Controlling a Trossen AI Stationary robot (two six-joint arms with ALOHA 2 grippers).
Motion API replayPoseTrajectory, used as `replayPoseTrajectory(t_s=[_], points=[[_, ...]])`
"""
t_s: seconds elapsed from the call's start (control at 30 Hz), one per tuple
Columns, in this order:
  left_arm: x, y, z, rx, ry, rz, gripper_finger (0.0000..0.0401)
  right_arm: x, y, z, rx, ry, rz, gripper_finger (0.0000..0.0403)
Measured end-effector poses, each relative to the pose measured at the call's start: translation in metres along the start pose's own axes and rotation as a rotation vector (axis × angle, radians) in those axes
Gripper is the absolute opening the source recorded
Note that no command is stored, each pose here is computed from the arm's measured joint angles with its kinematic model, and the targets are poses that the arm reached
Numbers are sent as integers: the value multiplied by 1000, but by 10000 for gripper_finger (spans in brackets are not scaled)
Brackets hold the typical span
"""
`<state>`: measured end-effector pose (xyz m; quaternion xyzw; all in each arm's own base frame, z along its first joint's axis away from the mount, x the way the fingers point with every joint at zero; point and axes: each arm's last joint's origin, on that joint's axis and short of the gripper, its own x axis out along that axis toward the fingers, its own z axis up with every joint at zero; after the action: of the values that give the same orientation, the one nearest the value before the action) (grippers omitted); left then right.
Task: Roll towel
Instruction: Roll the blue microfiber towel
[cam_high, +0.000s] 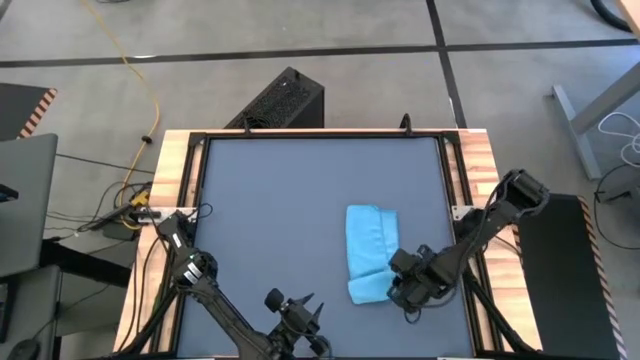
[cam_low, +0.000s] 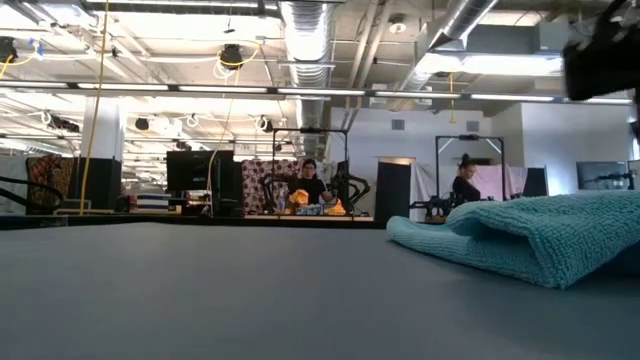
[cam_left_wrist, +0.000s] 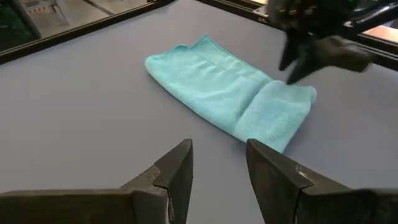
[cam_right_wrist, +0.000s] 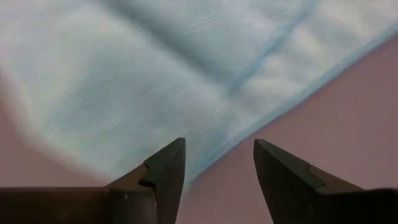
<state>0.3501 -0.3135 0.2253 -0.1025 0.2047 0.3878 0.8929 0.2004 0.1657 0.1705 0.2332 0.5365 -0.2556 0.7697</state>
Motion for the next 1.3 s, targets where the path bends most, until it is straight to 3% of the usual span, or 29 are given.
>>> replayPoseTrajectory(t_s=[0.13,0.3,0.7,0.93,1.3], points=[[-1,-2,-1,-22,2,-13,139,11,-10,23,-25,47,-36,215],[-6,-4,-4,-37,22,-32,139,14,-28,64,-46,69,0,213],[-20,-4,-12,-73,59,-59,139,-20,-105,144,113,-175,95,178],[-19,-4,-11,-73,59,-57,139,-3,-113,165,129,-145,159,173],[-20,-3,-12,-78,58,-55,139,30,-123,173,100,-31,75,173]])
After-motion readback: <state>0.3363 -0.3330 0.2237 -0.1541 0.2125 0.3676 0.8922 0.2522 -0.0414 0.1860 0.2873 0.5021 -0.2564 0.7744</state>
